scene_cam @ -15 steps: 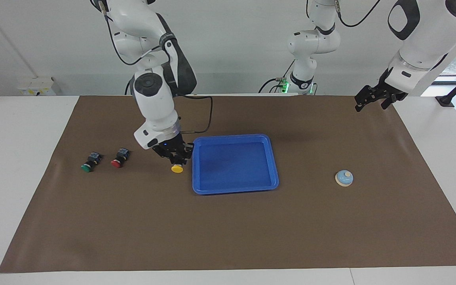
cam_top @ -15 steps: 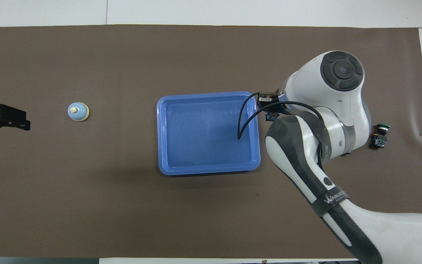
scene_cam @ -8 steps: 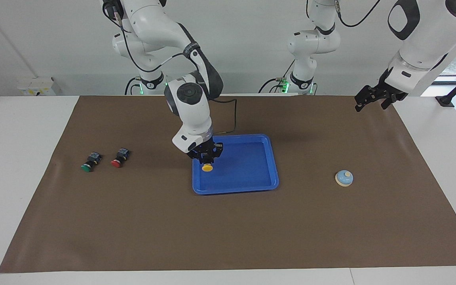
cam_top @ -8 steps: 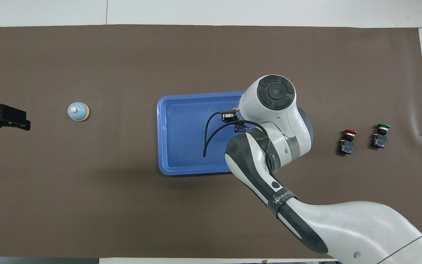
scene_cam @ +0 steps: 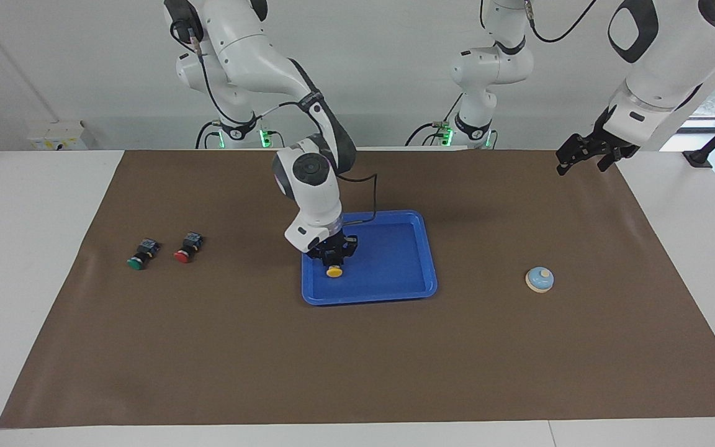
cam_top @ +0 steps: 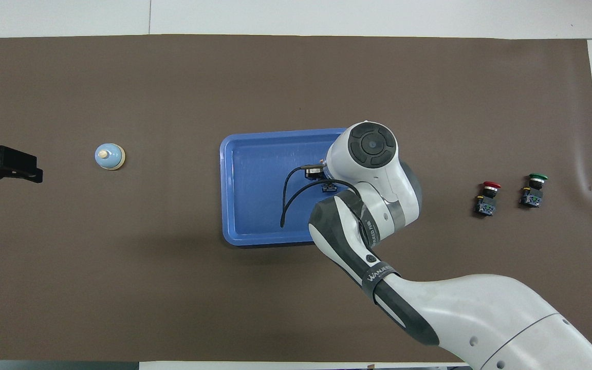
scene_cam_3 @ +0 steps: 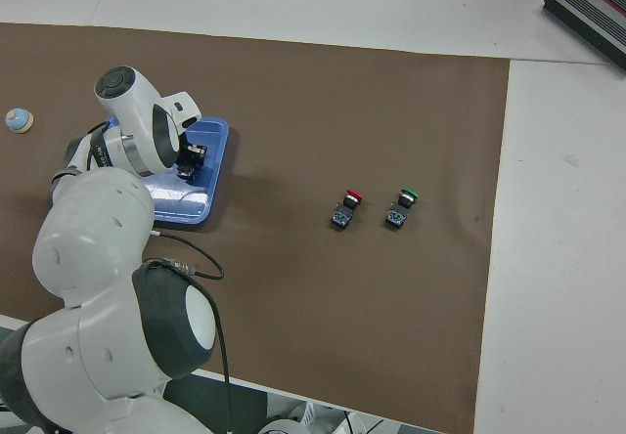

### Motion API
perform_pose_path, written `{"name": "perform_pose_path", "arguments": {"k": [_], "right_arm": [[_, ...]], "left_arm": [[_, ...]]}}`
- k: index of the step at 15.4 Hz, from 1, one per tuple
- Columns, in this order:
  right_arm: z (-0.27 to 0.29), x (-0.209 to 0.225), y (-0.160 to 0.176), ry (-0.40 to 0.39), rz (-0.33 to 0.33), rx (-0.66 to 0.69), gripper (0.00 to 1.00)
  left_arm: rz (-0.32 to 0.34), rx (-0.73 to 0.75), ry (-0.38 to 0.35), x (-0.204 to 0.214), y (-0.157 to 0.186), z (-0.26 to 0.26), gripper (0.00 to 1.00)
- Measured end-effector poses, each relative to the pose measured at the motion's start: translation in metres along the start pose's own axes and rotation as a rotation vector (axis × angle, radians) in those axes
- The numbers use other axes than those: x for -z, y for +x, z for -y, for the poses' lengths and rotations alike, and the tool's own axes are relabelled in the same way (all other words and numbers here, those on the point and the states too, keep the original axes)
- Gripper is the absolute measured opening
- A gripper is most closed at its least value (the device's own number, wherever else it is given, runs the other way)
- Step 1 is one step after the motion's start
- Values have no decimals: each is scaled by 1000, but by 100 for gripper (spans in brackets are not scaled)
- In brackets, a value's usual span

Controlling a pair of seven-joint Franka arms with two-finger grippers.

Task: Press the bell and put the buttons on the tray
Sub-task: 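Carry the yellow button over the blue tray and lower it, then release the yellow button and move the right gripper to the red button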

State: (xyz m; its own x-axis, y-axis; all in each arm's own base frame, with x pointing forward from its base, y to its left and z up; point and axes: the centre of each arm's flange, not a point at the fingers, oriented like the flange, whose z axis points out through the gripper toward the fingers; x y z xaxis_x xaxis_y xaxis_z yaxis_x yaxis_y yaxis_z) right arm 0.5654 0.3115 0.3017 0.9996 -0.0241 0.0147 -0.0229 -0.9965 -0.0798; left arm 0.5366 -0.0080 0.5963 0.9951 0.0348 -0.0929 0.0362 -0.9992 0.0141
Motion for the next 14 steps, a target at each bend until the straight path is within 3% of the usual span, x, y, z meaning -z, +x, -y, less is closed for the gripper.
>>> {"name": "perform_pose_path", "arguments": {"k": [2,6,9,14], "right_arm": [[0,1,1,1,-3,-16,56],[-8,26,14,-12,9,-76,99],[-38,81,34,-26,21,-132,100],[-143,151,48,-73,49,-201,100]], "left_arm": [[0,0,0,0,0,0,100],[0,0,0,0,0,0,100],[0,0,0,0,0,0,100],[0,0,0,0,0,0,100]]}}
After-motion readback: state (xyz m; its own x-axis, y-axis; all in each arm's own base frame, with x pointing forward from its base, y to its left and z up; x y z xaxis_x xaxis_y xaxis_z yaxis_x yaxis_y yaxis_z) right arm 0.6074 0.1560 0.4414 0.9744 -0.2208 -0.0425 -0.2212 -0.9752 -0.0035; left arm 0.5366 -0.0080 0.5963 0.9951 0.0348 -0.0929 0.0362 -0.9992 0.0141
